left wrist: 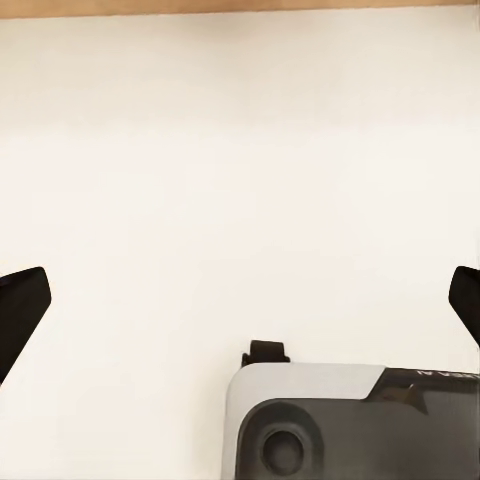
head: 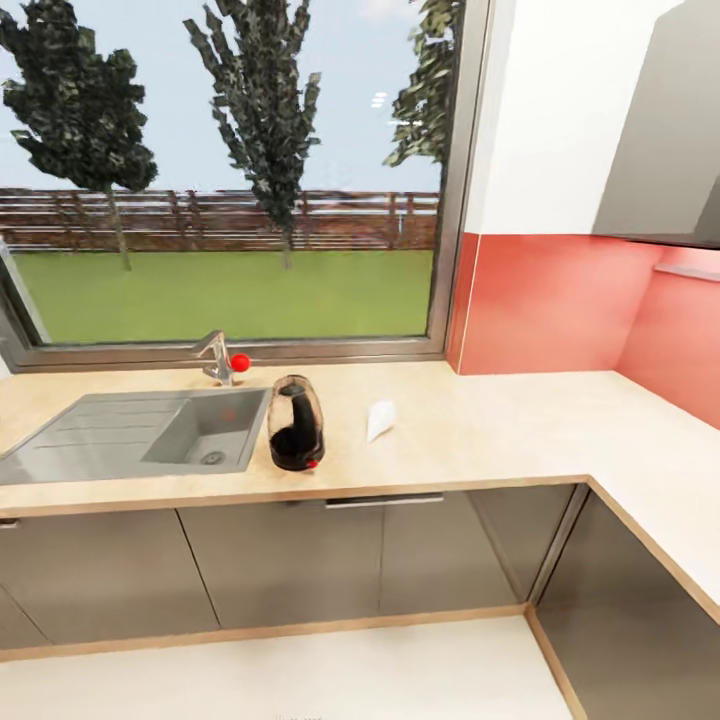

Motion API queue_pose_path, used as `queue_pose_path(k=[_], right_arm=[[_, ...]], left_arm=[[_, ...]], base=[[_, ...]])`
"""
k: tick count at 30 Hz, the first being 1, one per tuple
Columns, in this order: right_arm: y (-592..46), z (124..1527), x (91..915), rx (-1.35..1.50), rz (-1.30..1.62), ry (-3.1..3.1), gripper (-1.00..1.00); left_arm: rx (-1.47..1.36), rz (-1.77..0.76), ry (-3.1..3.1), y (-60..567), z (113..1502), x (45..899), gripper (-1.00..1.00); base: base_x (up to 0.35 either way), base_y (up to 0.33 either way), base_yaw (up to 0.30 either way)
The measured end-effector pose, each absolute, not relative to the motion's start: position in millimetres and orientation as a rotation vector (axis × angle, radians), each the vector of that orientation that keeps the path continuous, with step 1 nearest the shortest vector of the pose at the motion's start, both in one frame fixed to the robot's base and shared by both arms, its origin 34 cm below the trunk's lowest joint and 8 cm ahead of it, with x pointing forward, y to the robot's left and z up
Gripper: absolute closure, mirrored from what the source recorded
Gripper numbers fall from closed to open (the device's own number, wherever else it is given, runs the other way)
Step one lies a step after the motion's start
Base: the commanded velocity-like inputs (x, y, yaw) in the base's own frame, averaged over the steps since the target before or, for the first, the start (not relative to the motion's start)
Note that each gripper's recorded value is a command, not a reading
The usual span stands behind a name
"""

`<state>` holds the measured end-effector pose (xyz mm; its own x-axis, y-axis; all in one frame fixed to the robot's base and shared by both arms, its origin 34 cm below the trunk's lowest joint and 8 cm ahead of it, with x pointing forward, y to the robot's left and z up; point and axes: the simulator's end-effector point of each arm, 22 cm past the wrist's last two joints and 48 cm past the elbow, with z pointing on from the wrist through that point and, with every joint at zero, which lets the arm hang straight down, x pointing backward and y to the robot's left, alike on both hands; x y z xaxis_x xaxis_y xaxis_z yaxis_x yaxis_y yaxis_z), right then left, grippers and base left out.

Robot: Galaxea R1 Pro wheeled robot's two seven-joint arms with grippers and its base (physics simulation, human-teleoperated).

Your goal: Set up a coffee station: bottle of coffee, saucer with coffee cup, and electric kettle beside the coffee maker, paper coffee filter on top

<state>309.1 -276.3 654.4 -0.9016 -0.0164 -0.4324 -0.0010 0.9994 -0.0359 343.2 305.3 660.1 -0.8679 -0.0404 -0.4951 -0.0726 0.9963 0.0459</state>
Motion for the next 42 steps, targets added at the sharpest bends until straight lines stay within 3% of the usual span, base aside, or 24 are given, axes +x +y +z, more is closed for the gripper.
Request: queue_pose_path(k=[11,26,34,42], right_arm=[[-282.2,654.7,309.3,-0.022,-0.059,2.693,-1.00],[-284.7,657.6,316.1,-0.019,-0.062,2.679,-1.00],[-275.2,741.5,445.8,-0.033,-0.041,2.364,-1.00],[-247.6,876.3,554.9,-0.013,0.010,2.110,-1.00]], left_arm=[[-0.079,0.087,2.622,305.9,660.2,343.7,-1.00],[-0.070,0.096,2.634,310.8,658.7,339.5,-1.00],[-0.068,0.248,2.818,387.4,639.8,254.5,-1.00],[-0.071,0.290,2.980,400.4,630.9,177.8,-1.00]], base=[[0.000,-0.260,0.058],[0.000,-0.012,0.000],[0.000,0.000,0.000],[0.000,0.000,0.000]])
